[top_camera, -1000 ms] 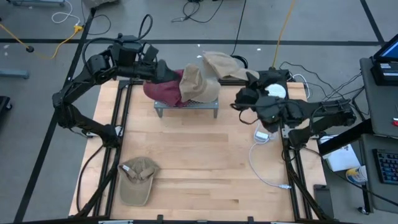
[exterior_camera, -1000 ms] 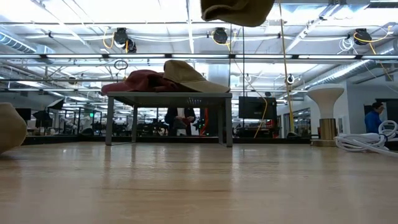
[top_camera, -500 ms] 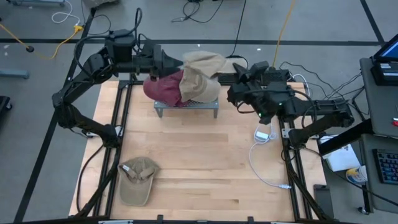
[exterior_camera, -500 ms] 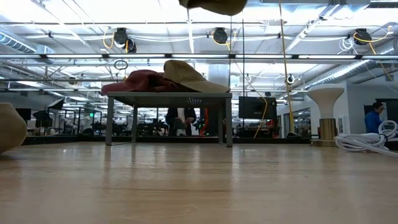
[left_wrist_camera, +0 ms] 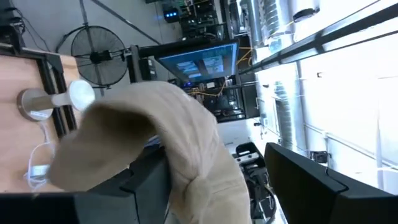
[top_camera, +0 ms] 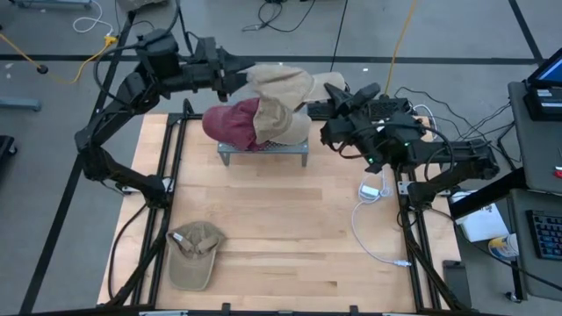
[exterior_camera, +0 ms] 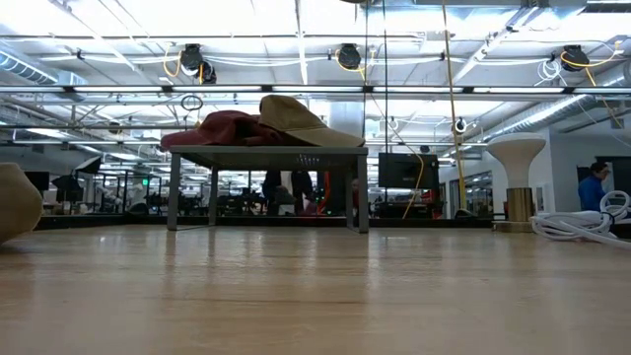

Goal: Pick & Place hat
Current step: Stack the light brown cap on the light brown cap on the shelf

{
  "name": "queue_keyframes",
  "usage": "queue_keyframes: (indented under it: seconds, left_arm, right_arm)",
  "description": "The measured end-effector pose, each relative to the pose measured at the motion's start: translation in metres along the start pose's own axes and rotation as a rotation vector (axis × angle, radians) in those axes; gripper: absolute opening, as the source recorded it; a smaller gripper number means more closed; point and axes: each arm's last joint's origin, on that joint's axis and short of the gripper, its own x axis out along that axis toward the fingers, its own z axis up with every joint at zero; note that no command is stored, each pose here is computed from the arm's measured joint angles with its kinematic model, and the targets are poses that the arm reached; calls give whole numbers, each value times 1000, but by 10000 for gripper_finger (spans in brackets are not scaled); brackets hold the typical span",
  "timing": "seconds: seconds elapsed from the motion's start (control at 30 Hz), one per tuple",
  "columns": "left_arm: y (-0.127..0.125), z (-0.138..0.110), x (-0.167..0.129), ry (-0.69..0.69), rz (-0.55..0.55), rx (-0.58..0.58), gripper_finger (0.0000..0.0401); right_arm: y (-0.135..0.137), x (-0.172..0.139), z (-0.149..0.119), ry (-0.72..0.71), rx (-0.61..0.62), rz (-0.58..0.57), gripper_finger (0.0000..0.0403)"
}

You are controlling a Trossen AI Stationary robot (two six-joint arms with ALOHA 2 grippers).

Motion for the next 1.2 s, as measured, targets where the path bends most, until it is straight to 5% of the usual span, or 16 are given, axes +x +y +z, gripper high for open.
queue_keyframes:
  seconds: [0.47, 0.87, 1.2]
  left_arm:
    - [-1, 0, 1, 24, -21, -8, 245]
    - [-1, 0, 1, 24, -20, 85, 90]
    - [-1, -1, 1, 26, -22, 128, 19]
  right_arm:
    - [4, -1, 4, -7, -14, 9, 6]
    - [4, -1, 4, 0, -34, 10, 6]
    - [5, -2, 4, 27, -38, 14, 27]
